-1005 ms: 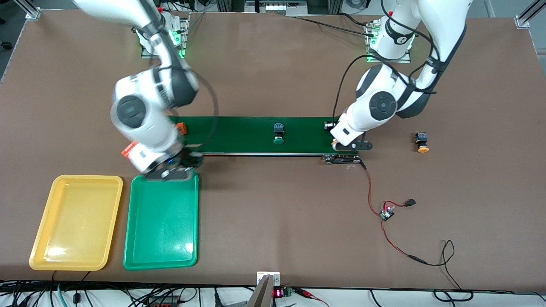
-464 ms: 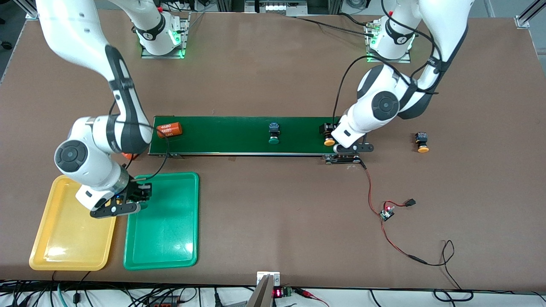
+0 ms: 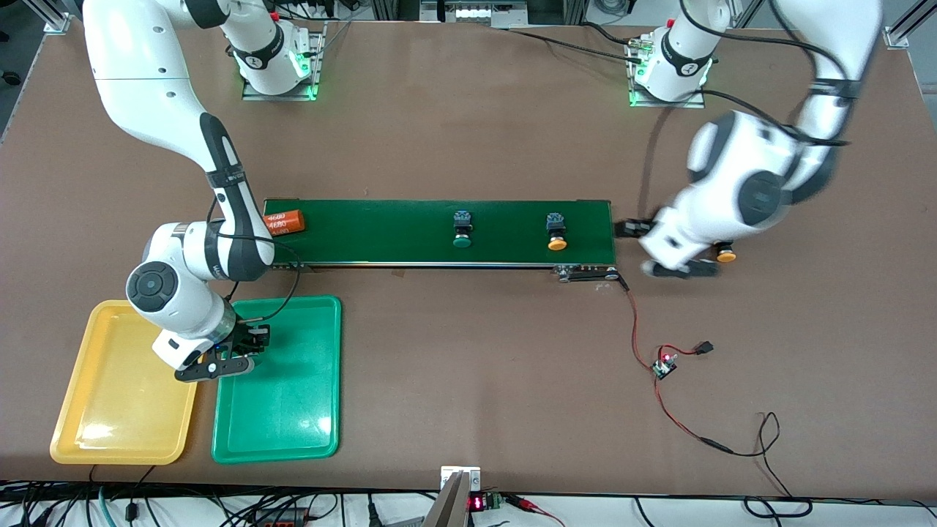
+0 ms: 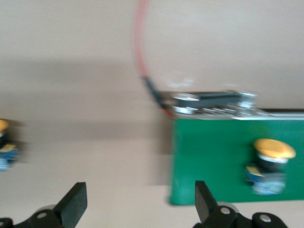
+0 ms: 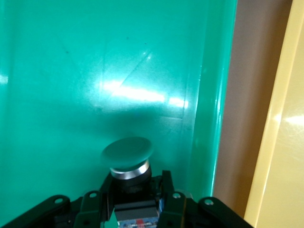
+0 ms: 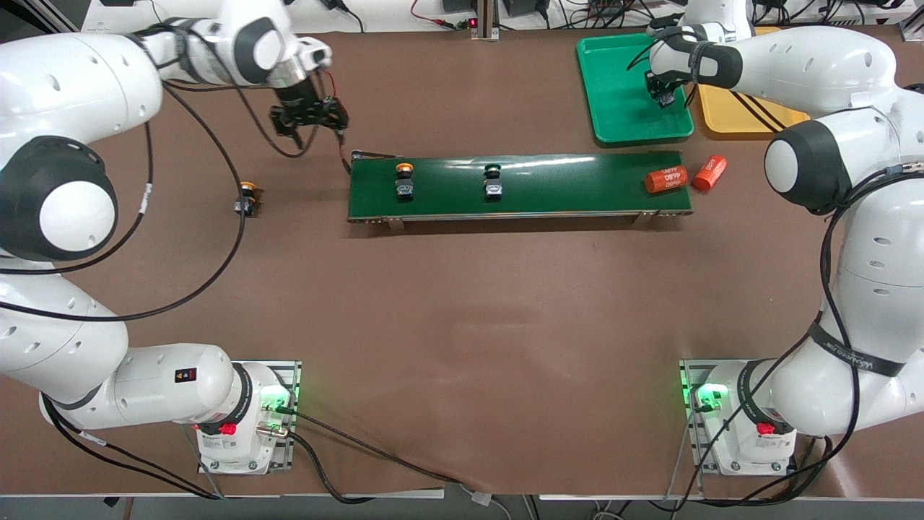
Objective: Sort buttons by color to trays
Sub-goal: 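Release the green button in the green tray while the left gripper grasps yellow, then grasp the second green button with the right gripper while the left places yellow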
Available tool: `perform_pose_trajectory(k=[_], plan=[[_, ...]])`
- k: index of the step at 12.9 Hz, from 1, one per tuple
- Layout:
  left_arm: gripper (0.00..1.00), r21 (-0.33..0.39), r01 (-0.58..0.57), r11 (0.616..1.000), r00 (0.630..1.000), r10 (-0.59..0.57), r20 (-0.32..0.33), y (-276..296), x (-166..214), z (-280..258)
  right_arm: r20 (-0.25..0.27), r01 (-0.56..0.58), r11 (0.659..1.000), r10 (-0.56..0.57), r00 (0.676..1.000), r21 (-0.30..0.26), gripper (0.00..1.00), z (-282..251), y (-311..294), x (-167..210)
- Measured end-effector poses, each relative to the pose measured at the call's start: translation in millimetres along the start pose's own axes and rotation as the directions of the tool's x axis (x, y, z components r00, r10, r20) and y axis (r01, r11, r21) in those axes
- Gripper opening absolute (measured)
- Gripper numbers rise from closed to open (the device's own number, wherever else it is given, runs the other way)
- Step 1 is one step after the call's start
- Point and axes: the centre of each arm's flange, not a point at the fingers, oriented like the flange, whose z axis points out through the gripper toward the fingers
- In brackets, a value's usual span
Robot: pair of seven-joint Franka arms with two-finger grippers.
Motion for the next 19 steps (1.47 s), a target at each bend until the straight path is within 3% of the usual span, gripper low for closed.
perform_pose_trajectory(k=[3, 5, 6, 9, 11, 14, 17, 19], plan=[[1.00, 0.004, -0.015, 1.000, 0.998, 0.015, 0.058, -105, 14, 18, 0.009, -0.008, 1.000, 0.008, 1.000, -0.002, 0.75, 7, 6, -2], [1.00, 0.080, -0.029, 0.996, 0.994, 0.021, 0.107, -149, 14, 40, 0.013, -0.003, 1.000, 0.003, 1.000, 0.002, 0.96, 8, 1, -3], [1.00, 0.122, -0.044, 0.992, 0.992, 0.028, 0.126, -157, 13, 52, 0.013, -0.002, 1.000, 0.002, 1.000, 0.007, 1.00, 6, -5, -3], [0.99, 0.166, -0.038, 0.985, 0.997, 0.026, 0.071, -175, 13, 88, 0.039, -0.063, 0.997, 0.061, 0.997, 0.049, 1.00, -29, -42, -20], [0.97, 0.161, -0.028, 0.986, 0.999, 0.023, 0.033, -186, 1, 123, 0.126, -0.148, 0.985, 0.136, 0.983, 0.090, 1.00, -76, -85, -46], [0.92, 0.156, -0.030, 0.987, 0.998, 0.022, 0.053, -187, -14, 148, 0.179, -0.189, 0.973, 0.165, 0.970, 0.131, 1.00, -142, -157, -84], [0.56, 0.156, -0.031, 0.987, 0.999, 0.023, 0.049, -187, -13, 146, 0.193, -0.238, 0.959, 0.207, 0.959, 0.154, 1.00, -155, -235, -116], [0.41, 0.158, -0.032, 0.987, 0.999, 0.026, 0.041, -187, -12, 141, 0.171, -0.264, 0.948, 0.235, 0.957, 0.175, 1.00, -149, -270, -131]])
